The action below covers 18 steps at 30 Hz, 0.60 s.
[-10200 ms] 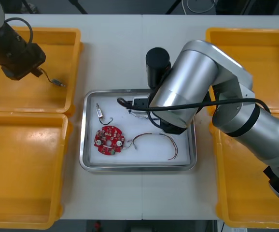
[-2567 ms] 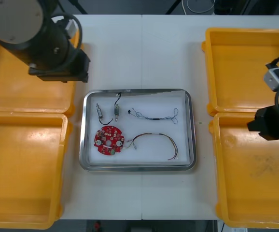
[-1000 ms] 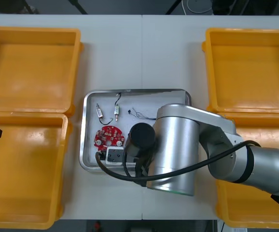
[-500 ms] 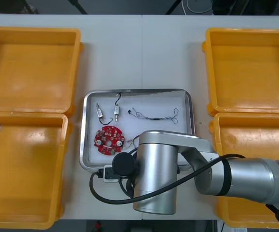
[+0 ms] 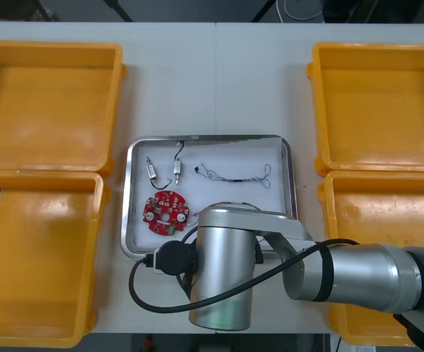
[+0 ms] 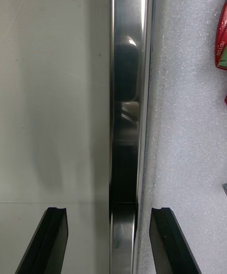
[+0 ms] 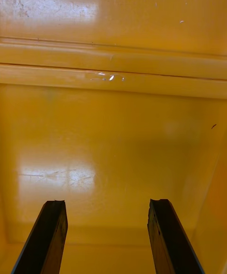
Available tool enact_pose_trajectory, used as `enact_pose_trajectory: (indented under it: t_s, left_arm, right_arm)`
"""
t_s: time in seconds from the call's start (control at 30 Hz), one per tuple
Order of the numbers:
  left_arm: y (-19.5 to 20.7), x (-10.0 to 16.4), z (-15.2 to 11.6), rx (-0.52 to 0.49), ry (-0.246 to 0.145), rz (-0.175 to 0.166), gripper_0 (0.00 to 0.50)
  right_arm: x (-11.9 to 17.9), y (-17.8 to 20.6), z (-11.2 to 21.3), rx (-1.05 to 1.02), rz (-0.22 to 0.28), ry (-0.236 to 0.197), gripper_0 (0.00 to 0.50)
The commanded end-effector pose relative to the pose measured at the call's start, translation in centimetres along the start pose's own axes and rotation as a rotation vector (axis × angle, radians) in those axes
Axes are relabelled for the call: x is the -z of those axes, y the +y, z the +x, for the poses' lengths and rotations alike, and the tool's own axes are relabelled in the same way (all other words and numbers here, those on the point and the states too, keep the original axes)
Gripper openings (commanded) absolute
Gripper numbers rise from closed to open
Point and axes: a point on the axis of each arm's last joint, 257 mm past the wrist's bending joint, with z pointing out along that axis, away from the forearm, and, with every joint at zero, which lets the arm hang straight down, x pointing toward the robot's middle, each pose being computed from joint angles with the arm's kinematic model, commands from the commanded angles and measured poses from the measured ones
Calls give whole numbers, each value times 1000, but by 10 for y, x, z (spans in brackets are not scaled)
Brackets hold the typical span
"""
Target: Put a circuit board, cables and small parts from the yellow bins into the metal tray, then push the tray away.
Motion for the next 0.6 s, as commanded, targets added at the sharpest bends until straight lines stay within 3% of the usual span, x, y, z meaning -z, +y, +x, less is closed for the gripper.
enact_pose_trajectory:
  t_s: [0.03, 0.1, 0.13, 0.17, 0.2, 0.3, 0.6]
  left_arm:
    - [13, 15, -7, -96, -37, -40, 500]
    - [13, 15, -7, -96, -37, -40, 500]
    - [13, 15, -7, -96, -37, -40, 500]
    - [13, 15, -7, -96, -37, -40, 500]
    - [13, 15, -7, -96, -37, -40, 500]
    - [13, 15, -7, -96, -37, -40, 500]
    - [13, 15, -7, -96, -37, -40, 500]
  right_arm:
    - [4, 13, -17, 41, -8, -35, 471]
    - [4, 13, -17, 44, -7, -34, 228]
    - [4, 13, -17, 44, -6, -34, 169]
    - [4, 14, -17, 45, -8, -33, 75]
    - [4, 13, -17, 43, -6, -35, 31]
    - [4, 9, -17, 42, 7, -35, 0]
    - [2, -16, -11, 38, 89, -33, 0]
